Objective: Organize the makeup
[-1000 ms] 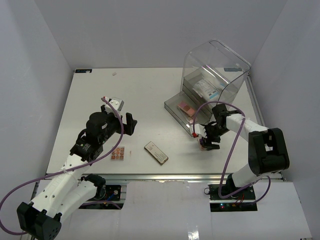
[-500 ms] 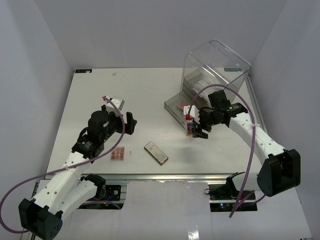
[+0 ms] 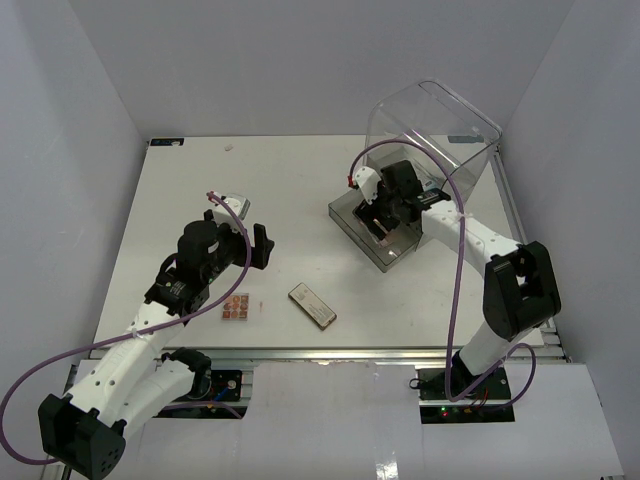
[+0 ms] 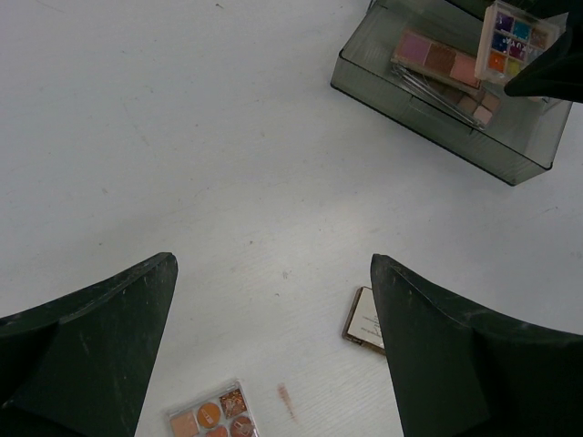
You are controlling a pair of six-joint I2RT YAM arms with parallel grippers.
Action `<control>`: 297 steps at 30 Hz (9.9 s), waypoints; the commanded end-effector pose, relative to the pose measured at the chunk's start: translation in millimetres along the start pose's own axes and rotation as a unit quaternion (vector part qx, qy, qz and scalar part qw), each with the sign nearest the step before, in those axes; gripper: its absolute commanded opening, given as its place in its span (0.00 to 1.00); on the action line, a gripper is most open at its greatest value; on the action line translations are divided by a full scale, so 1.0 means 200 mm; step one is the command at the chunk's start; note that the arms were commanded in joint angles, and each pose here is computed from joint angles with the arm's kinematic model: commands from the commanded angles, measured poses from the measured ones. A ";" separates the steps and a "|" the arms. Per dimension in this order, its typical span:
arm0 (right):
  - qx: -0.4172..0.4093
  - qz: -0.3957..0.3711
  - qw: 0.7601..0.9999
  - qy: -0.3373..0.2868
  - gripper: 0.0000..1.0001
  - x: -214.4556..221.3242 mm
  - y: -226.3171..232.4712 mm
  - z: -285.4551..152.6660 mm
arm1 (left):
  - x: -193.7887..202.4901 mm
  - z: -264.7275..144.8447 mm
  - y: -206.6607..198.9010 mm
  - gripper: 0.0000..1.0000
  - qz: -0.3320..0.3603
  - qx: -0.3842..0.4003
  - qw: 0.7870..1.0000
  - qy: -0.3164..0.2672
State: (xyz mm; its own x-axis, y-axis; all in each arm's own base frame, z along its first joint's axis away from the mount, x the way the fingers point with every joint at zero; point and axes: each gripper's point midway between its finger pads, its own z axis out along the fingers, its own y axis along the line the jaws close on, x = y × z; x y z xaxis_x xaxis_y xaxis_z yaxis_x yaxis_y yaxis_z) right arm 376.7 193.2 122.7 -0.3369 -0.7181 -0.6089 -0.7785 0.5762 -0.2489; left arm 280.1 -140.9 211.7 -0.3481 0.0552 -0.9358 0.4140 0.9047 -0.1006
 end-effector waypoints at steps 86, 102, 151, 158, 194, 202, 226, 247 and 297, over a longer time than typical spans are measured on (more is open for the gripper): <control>-0.036 0.000 0.967 -0.253 0.90 0.15 0.22 -0.66 | 1.03 0.25 -0.59 0.30 -0.364 -0.271 0.776 0.439; -0.025 0.007 0.968 -0.249 0.90 0.18 0.18 -0.66 | 0.13 0.81 -0.78 0.01 -0.308 -0.051 0.907 0.282; -0.023 0.009 0.965 -0.261 0.90 0.20 0.16 -0.69 | -0.42 0.96 -0.64 0.98 -0.282 0.081 0.945 0.145; -0.029 0.008 0.964 -0.264 0.90 0.20 0.17 -0.70 | 0.02 0.42 -0.04 0.98 -0.347 -0.062 0.923 0.155; -0.025 0.009 0.965 -0.263 0.90 0.21 0.16 -0.70 | 1.00 -0.10 0.28 0.98 -0.598 -0.422 0.624 0.273; -0.025 0.008 0.964 -0.263 0.90 0.21 0.16 -0.70 | 1.00 -0.11 0.27 0.98 -0.598 -0.420 0.622 0.282; -0.024 0.008 0.964 -0.264 0.90 0.21 0.15 -0.70 | 0.95 -0.14 0.30 0.98 -0.577 -0.429 0.636 0.281; -0.021 0.009 0.965 -0.263 0.90 0.21 0.15 -0.70 | 0.96 -0.04 0.26 0.65 -0.583 -0.382 0.659 0.284; -0.013 0.017 0.966 -0.256 0.90 0.24 0.12 -0.69 | -0.05 1.19 -0.90 0.98 -0.400 0.126 0.863 0.282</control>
State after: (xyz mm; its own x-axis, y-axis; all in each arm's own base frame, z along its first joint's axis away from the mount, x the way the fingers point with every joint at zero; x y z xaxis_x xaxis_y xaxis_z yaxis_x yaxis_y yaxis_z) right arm 265.6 117.3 185.6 -0.0962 -0.4089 -0.9075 -0.7890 0.5872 -0.1809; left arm 406.3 -399.4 119.7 -0.9397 -0.2944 -0.1741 -0.0718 0.6674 -0.7412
